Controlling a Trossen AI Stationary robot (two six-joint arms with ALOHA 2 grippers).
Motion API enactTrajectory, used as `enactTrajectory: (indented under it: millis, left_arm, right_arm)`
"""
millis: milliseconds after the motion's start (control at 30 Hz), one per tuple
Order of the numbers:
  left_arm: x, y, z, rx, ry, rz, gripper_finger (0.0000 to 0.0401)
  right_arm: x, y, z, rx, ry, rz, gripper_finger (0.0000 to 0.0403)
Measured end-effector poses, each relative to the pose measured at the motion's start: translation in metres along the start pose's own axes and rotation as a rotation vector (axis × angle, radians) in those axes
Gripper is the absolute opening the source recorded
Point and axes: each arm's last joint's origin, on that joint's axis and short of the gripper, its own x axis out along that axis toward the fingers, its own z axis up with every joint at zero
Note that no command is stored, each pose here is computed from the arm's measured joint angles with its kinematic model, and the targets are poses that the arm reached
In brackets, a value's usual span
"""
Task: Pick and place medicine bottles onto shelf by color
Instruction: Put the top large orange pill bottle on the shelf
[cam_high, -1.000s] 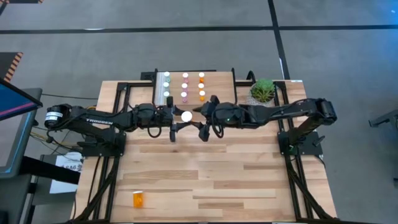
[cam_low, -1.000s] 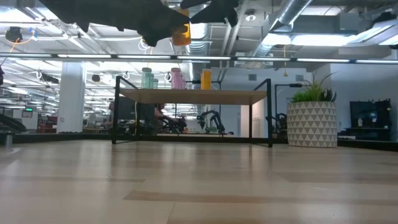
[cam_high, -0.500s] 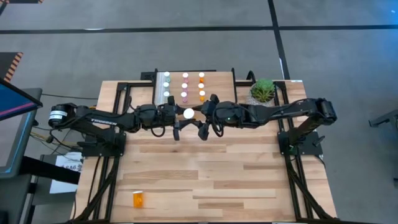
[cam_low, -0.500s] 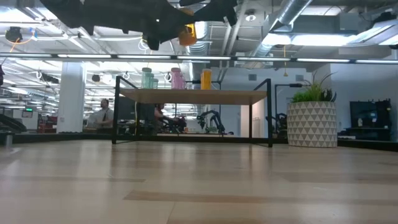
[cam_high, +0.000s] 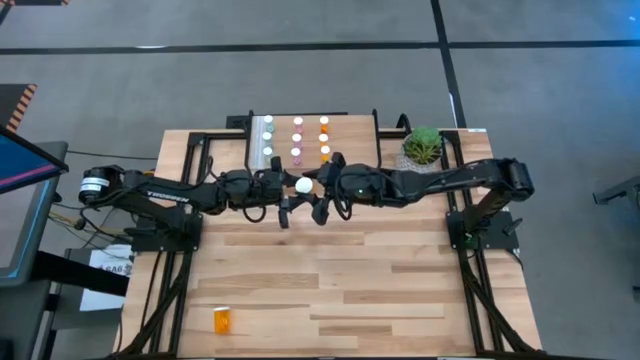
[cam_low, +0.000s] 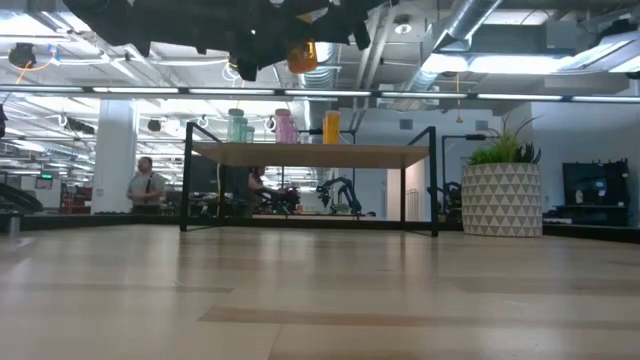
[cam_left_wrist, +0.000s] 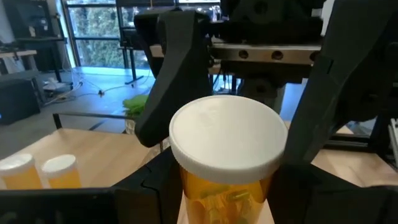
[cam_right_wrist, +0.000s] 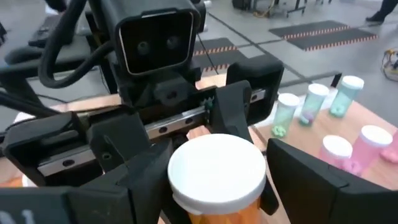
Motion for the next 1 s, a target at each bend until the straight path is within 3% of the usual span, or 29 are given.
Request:
enactTrajectory:
  millis: [600, 1000]
  left_arm:
    - [-0.0003, 0.0002, 0.0010, 0.010, -0.006, 0.006, 0.0163]
    - [-0.0004, 0.0005, 0.0017, -0.002, -0.008, 0.013, 0.0172]
  right_arm:
    - [0.0024, 0.0032, -0.0017, -0.004, -0.008, 0.007, 0.0283]
    - [0.0017, 0.0056, -0.0037, 0.016, 0.006, 0.011, 0.0199]
